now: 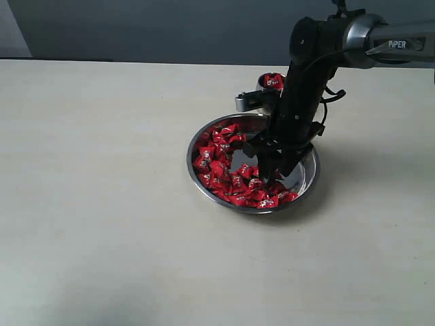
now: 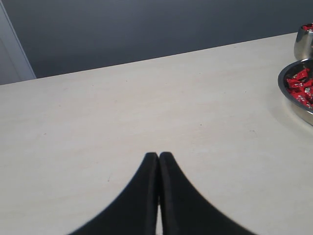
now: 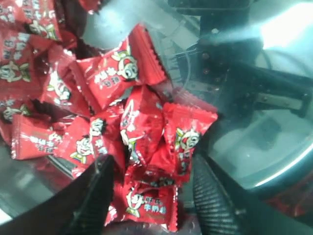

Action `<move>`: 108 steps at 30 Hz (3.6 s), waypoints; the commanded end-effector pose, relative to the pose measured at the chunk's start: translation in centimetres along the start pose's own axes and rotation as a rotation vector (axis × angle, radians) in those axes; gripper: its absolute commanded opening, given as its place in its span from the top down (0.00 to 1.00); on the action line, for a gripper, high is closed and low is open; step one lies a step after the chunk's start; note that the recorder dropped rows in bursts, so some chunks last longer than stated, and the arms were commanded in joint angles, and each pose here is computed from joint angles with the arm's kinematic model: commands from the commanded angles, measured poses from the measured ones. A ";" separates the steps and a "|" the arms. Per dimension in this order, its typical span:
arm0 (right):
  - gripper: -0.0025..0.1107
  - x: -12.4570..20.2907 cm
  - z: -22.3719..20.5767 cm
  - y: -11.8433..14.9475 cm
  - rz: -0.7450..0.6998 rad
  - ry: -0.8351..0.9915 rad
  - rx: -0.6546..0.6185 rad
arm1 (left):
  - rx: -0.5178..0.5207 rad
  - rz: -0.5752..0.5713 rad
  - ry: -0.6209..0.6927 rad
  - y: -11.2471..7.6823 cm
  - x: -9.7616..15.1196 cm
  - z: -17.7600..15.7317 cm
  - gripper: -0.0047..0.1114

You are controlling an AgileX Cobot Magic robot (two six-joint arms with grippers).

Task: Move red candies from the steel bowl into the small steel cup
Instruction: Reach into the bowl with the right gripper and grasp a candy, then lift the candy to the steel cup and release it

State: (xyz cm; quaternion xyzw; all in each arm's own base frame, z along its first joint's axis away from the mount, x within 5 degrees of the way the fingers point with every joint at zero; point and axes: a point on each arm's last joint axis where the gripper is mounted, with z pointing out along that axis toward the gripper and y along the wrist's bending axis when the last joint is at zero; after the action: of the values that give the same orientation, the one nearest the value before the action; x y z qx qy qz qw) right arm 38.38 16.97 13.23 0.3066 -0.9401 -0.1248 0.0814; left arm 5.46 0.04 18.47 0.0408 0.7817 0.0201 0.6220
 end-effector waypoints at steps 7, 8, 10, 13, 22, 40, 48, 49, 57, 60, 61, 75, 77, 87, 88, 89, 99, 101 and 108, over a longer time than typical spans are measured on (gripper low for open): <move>0.55 0.2 -0.1 -0.5 -0.030 0.017 0.059 | 0.010 -0.004 -0.010 -0.1 -0.1 0.0 0.96; 0.55 0.2 -0.1 -0.5 -0.030 0.017 0.059 | 0.010 -0.004 -0.010 -0.1 -0.1 0.0 0.96; 0.56 0.2 -0.1 -0.5 -0.032 0.018 0.063 | 0.010 -0.004 -0.010 -0.1 -0.1 0.0 0.96; 0.74 0.0 -0.1 -0.8 -0.039 -0.006 0.091 | 0.010 -0.004 -0.010 -0.1 -0.1 0.0 0.96; 0.86 -0.2 -0.1 -0.9 -0.041 -0.027 0.101 | 0.010 -0.004 -0.010 -0.1 -0.1 0.0 0.96; 0.91 -0.9 -1.2 -0.8 -0.047 -0.138 0.135 | 0.010 -0.004 -0.010 -0.1 -0.1 0.0 0.96; 0.98 -0.9 -5.3 0.3 -0.070 -0.297 0.188 | 0.010 -0.004 -0.010 -0.1 -0.1 0.0 0.96; 0.98 -0.8 -5.8 0.4 -0.073 -0.316 0.194 | 0.010 -0.004 -0.010 -0.1 -0.1 0.0 0.96; 0.98 -1.0 -10.2 0.5 -0.119 -0.536 0.346 | 0.010 -0.004 -0.010 -0.1 -0.1 0.0 0.96; 0.98 -1.2 -11.0 -0.3 -0.105 -0.582 0.369 | 0.010 -0.004 -0.010 -0.1 -0.1 0.0 0.96; 0.98 -1.3 -11.2 -0.6 -0.101 -0.595 0.374 | 0.010 -0.004 -0.010 -0.1 -0.1 0.0 0.96; 0.98 -3.9 -10.6 -3.8 -0.069 -0.689 0.420 | 0.010 -0.004 -0.010 -0.1 -0.1 0.0 0.96; 0.98 -4.4 -10.1 -4.1 -0.068 -0.690 0.420 | 0.010 -0.004 -0.010 -0.1 -0.1 0.0 0.96; 0.98 -5.7 -8.5 -5.1 -0.066 -0.709 0.430 | 0.010 -0.004 -0.010 -0.1 -0.1 0.0 0.96; 0.98 -5.7 -8.5 -5.2 -0.064 -0.717 0.433 | 0.010 -0.004 -0.010 -0.1 -0.1 0.0 0.96; 0.98 -5.7 -8.6 -5.3 -0.062 -0.722 0.436 | 0.010 -0.004 -0.010 -0.1 -0.1 0.0 0.96; 0.98 -5.4 -7.9 -6.8 0.020 -0.721 0.394 | 0.010 -0.004 -0.010 -0.1 -0.1 0.0 0.96; 0.94 -5.5 -7.8 -6.8 0.020 -0.719 0.393 | 0.010 -0.004 -0.010 -0.1 -0.1 0.0 0.96; 0.83 -5.5 -7.6 -6.9 0.022 -0.713 0.392 | 0.010 -0.004 -0.010 -0.1 -0.1 0.0 0.96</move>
State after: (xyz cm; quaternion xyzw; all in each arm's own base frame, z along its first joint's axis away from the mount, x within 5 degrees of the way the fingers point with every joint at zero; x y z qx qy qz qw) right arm 48.06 13.76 18.20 0.2485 -0.9185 -0.0419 -0.3046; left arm 5.46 0.04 18.47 0.0408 0.7817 0.0201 0.6220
